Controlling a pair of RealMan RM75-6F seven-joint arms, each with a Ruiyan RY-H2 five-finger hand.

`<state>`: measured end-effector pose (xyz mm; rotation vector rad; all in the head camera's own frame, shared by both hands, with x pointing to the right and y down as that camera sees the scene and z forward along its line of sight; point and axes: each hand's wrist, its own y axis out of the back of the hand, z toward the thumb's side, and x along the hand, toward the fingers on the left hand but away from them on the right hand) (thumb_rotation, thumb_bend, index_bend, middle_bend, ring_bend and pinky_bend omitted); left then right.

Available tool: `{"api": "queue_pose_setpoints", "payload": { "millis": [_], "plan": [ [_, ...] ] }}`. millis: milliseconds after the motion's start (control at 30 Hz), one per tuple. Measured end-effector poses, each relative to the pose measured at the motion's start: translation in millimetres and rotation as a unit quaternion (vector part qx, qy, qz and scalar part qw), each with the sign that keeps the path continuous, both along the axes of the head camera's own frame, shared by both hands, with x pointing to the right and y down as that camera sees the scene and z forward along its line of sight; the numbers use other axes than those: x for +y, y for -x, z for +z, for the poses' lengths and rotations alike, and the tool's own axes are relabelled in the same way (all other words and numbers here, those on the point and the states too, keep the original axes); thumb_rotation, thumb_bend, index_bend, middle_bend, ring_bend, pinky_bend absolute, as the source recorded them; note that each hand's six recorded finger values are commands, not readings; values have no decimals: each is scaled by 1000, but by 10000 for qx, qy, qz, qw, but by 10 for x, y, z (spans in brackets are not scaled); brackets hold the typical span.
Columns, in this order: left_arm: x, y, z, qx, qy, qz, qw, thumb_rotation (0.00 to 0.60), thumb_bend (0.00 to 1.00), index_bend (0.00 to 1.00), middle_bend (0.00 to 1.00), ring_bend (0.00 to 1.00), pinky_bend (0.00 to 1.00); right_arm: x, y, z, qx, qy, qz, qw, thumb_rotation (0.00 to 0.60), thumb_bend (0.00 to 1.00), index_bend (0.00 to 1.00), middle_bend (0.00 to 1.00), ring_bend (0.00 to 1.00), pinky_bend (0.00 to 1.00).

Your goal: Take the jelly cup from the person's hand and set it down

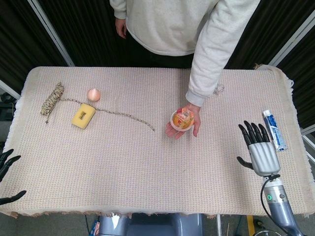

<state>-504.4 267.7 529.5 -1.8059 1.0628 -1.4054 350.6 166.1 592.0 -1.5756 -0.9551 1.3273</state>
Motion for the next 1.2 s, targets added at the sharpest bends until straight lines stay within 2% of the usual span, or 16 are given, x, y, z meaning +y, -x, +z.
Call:
{"api": "queue_pose_setpoints", "payload": {
  "millis": [233,533,733,833,1200],
  "plan": [
    [2,3,-2,-18,11,-15,10000,600,153,125,0,0,0,-362,560,-19,-523,583,94,9969,600,82,70,13,0,0],
    [-5,1,19,-34,87,-12,10000,600,154,126,0,0,0,-834,1328,-31,-655,866,-146,9940,600,82,87,40,0,12],
    [-7,7,23,-29,122,-33,9999,600,152,125,0,0,0,-948,1835,18,-792,1006,-293,9913,600,91,118,84,25,68],
    [-5,5,25,-29,143,-27,9999,600,153,125,0,0,0,-964,1978,75,-764,1042,-344,9910,600,96,125,101,50,85],
    [-4,7,27,-16,176,-38,9998,600,152,125,0,0,0,-1023,2146,290,-660,1051,-215,9920,600,100,129,95,34,85]
  ]
}}
